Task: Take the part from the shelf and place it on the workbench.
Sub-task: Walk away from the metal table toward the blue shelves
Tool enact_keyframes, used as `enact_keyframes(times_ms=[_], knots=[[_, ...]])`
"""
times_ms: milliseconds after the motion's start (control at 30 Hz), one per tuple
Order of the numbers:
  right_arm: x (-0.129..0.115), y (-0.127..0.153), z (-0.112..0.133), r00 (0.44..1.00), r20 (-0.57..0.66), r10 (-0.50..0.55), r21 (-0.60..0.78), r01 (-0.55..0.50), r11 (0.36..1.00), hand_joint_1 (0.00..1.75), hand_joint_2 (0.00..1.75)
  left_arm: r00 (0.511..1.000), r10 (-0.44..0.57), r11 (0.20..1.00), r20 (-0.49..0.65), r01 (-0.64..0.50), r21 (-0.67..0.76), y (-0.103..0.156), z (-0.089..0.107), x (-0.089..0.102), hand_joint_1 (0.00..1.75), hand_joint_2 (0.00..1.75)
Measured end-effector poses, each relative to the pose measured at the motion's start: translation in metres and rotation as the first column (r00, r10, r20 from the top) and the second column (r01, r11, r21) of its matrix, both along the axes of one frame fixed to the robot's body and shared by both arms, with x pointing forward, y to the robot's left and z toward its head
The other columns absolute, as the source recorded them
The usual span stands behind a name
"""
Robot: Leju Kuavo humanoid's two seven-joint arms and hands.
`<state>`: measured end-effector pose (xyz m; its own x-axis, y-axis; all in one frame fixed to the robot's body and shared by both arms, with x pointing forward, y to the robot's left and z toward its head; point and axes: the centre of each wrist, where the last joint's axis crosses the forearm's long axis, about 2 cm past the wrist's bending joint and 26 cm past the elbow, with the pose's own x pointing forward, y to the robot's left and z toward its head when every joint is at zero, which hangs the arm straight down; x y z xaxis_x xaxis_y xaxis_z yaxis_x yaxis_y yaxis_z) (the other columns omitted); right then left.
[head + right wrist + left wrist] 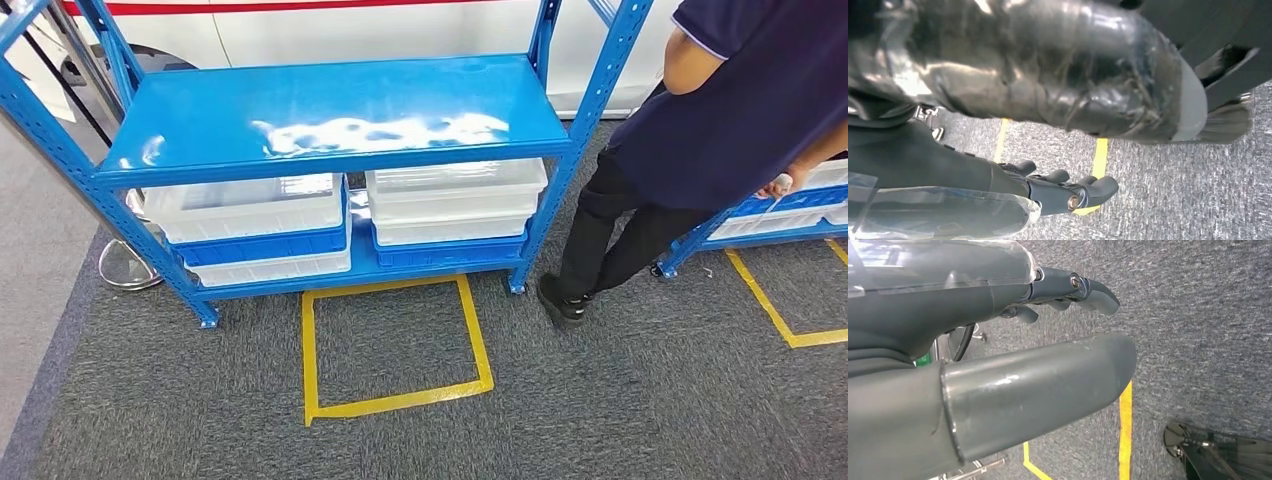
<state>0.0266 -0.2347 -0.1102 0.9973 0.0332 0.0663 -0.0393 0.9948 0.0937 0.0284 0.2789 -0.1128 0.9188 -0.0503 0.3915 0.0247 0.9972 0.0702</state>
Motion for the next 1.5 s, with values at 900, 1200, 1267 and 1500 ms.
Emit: enact_keyframes(times_ms=[900, 1200, 1267, 1500], knots=[[-0.001, -0.001, 0.000, 1.000, -0.005, -0.018, 0.002, 0.018, 1.000, 0.00, 0.00, 1.000, -0.007, 1.000, -0.009, 0.007, -0.009, -0.005, 0.000, -0.004, 0.00, 0.00], [-0.013, -0.001, -0.001, 0.999, -0.031, -0.022, 0.001, 0.022, 1.000, 0.00, 0.00, 1.000, -0.010, 1.000, -0.013, 0.010, -0.011, -0.006, 0.000, -0.006, 0.00, 0.00], [-0.010, -0.001, -0.001, 0.999, -0.027, -0.021, 0.000, 0.021, 1.000, 0.00, 0.00, 1.000, -0.010, 1.000, -0.009, 0.010, -0.010, -0.006, 0.000, -0.004, 0.00, 0.00], [-0.004, -0.001, 0.000, 1.000, -0.012, -0.018, 0.000, 0.018, 1.000, 0.00, 0.00, 1.000, -0.017, 1.000, 0.006, 0.017, -0.006, -0.007, 0.000, 0.002, 0.00, 0.00]])
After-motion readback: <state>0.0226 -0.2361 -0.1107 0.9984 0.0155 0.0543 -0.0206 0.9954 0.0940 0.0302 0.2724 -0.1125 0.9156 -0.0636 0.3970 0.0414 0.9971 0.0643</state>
